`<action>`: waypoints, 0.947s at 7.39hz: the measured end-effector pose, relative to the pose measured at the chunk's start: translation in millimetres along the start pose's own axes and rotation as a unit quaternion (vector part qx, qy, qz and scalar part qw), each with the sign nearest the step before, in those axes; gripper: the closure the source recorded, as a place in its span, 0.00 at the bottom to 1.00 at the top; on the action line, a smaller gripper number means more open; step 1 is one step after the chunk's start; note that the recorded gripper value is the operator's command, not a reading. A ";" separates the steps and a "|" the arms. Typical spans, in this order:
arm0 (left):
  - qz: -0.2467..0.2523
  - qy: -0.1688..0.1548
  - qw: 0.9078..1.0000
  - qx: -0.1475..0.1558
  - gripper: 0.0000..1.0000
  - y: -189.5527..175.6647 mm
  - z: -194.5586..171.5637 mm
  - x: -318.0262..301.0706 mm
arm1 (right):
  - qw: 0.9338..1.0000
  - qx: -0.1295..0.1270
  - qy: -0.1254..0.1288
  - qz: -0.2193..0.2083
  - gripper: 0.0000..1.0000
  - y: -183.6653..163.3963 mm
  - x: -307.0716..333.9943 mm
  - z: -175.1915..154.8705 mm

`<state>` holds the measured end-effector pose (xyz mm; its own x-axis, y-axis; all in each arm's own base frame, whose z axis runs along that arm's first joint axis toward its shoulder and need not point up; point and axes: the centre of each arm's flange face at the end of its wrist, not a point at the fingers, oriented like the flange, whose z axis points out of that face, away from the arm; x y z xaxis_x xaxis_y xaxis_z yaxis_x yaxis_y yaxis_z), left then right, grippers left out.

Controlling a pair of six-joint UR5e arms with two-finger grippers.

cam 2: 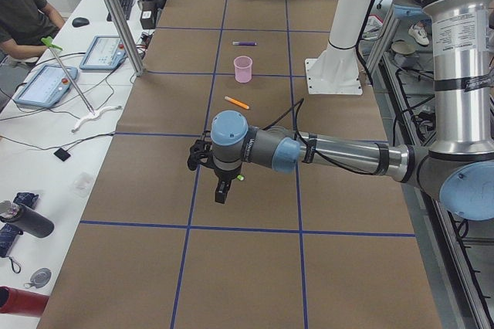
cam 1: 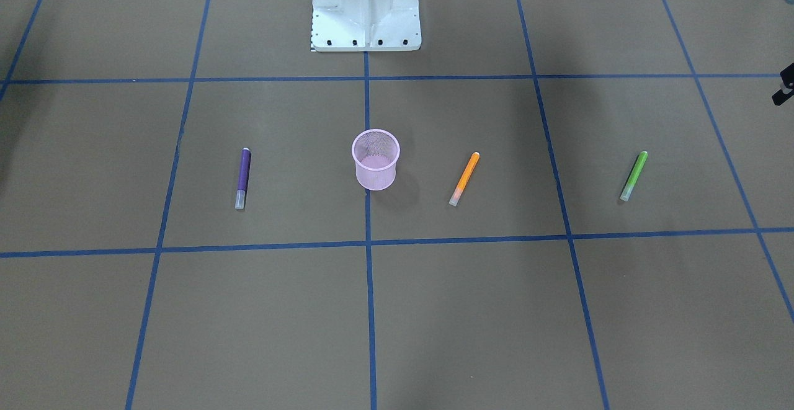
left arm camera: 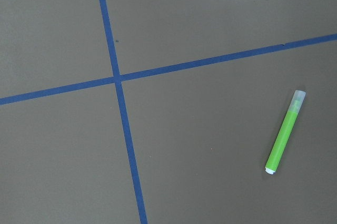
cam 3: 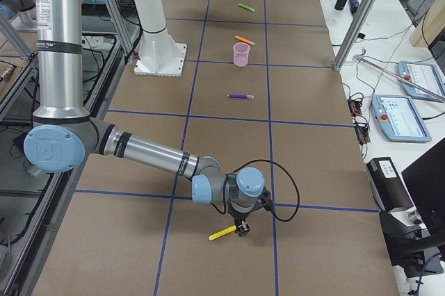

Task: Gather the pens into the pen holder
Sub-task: 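Grasp the yellow marker near the robot with the right gripper, then lift the yellow marker and carry it toward the lilac cup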

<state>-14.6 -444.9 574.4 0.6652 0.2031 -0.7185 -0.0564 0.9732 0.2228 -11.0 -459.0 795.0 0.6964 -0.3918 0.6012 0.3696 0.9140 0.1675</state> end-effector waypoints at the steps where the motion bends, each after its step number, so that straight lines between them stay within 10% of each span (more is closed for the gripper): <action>1: 0.000 0.000 1.000 0.000 0.00 0.0 0.0 0.0 | 1.000 -0.005 -0.001 0.001 0.28 2.5 1.4 5.1; 7: 0.001 0.000 1.000 0.002 0.00 -1.2 -1.4 1.5 | 1.000 -0.020 -0.003 0.009 0.37 4.5 9.5 19.1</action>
<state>-14.6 -445.6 572.1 0.6656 0.2052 -0.7175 -0.0554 0.9724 0.2267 -14.5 -456.6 816.4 0.6989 -0.3749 0.6091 0.3823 0.9156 0.1249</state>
